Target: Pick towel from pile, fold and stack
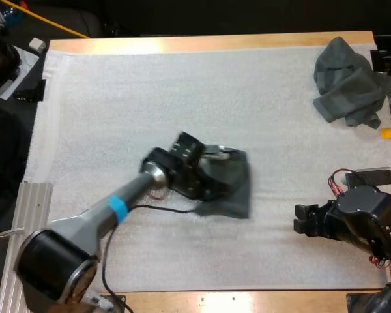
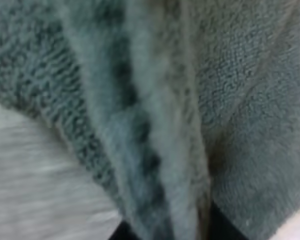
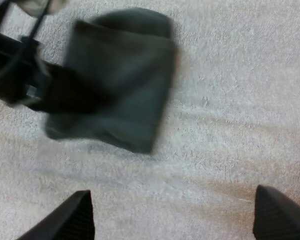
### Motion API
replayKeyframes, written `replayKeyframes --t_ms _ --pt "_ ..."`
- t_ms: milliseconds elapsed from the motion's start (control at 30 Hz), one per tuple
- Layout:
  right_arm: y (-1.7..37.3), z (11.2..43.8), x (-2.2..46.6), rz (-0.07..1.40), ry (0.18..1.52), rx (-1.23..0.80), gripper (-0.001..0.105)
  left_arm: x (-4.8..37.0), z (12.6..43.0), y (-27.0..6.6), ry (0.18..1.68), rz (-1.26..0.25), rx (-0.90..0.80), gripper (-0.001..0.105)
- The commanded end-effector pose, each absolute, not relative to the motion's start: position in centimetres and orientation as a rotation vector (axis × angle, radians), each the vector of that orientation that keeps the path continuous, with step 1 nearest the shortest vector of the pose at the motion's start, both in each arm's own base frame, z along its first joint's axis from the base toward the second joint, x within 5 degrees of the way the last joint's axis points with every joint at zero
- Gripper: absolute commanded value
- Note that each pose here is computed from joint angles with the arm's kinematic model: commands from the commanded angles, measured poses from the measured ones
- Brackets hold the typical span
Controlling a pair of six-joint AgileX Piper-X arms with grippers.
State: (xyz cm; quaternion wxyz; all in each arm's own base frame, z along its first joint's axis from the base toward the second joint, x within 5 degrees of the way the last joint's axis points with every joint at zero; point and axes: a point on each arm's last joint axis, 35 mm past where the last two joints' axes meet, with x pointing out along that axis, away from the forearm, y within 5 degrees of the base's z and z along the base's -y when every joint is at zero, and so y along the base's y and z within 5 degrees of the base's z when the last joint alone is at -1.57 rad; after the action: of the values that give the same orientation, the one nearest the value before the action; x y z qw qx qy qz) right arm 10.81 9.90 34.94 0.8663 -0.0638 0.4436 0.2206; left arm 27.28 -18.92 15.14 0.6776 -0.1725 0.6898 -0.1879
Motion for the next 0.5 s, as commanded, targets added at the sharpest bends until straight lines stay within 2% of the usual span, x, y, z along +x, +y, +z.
replayKeyframes --t_ms 0,133,233,467 --pt "9.7 35.0 10.7 0.464 0.932 -0.135 0.064 27.4 16.2 -15.0 1.560 -0.353 -0.159 0.000" --pt "9.7 35.1 10.7 0.462 0.929 -0.131 0.064 28.0 16.8 -10.2 1.567 -0.203 -0.013 0.000" --pt "9.8 35.0 10.8 0.463 0.927 -0.137 0.064 28.6 16.7 -10.3 1.537 -0.149 -0.121 0.000" --pt "9.8 35.1 10.7 0.468 0.928 -0.135 0.064 28.9 17.3 -3.8 1.555 0.082 0.044 0.000"
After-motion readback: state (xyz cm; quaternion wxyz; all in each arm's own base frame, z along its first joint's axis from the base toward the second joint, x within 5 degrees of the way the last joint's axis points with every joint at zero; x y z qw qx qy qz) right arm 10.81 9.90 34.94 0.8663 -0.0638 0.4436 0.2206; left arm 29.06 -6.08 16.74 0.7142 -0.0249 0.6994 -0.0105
